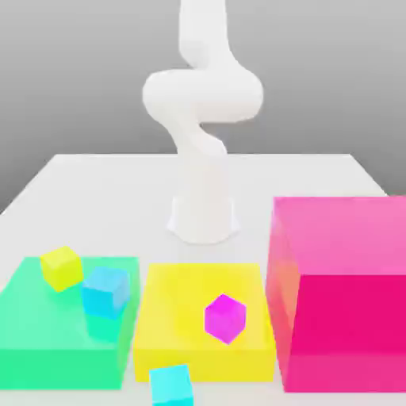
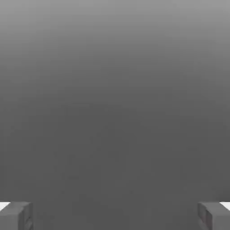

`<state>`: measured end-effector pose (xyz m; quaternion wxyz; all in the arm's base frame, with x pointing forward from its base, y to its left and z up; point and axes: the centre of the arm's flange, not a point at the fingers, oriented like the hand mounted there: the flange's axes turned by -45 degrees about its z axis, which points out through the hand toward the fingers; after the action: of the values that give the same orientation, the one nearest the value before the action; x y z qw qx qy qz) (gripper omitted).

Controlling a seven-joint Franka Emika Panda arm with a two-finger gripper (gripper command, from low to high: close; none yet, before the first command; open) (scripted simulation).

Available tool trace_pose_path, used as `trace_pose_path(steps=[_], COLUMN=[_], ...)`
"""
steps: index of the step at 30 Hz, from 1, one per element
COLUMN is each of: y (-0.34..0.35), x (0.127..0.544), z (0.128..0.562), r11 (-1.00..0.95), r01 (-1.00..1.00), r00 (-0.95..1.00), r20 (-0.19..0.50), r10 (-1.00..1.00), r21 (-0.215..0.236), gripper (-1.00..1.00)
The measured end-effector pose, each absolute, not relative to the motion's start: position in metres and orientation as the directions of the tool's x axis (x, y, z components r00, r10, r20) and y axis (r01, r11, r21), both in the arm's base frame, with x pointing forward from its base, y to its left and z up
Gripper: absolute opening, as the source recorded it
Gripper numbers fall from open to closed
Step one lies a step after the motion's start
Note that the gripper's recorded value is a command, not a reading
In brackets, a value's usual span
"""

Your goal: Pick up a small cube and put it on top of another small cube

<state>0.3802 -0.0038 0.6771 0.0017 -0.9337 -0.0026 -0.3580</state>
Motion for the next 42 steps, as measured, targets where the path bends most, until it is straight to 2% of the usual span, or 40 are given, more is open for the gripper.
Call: trace_pose_path(steps=[7,14,20,26,31,32,38,42], y=[-0.014,-0.024,-0.034,-0.043,-0.045,-0.045,-0.045,-0.045], x=[0.458,0.503,0.515,0.502,0.498,0.497,0.497,0.498], z=[0.567,0.443,0.331,0.22,0.148,0.139,0.134,0.172], r11=[-0.998,-0.994,-0.989,-0.982,-0.98,-0.98,-0.98,-0.98], r01=[0.055,0.105,0.145,0.19,0.197,0.197,0.197,0.198], r00=[0.856,0.933,0.971,0.981,0.98,0.98,0.98,0.98], r20=[0.514,0.344,0.189,0.029,0.001,0.0,-0.001,-0.001], r10=[0.055,0.106,0.146,0.19,0.197,0.197,0.197,0.198], r21=[0.016,0.021,0.017,0.004,0.001,0.0,0.0,0.0], gripper=[0.0,0.0,0.0,0.0,0.0,-1.0,-1.0,-1.0])
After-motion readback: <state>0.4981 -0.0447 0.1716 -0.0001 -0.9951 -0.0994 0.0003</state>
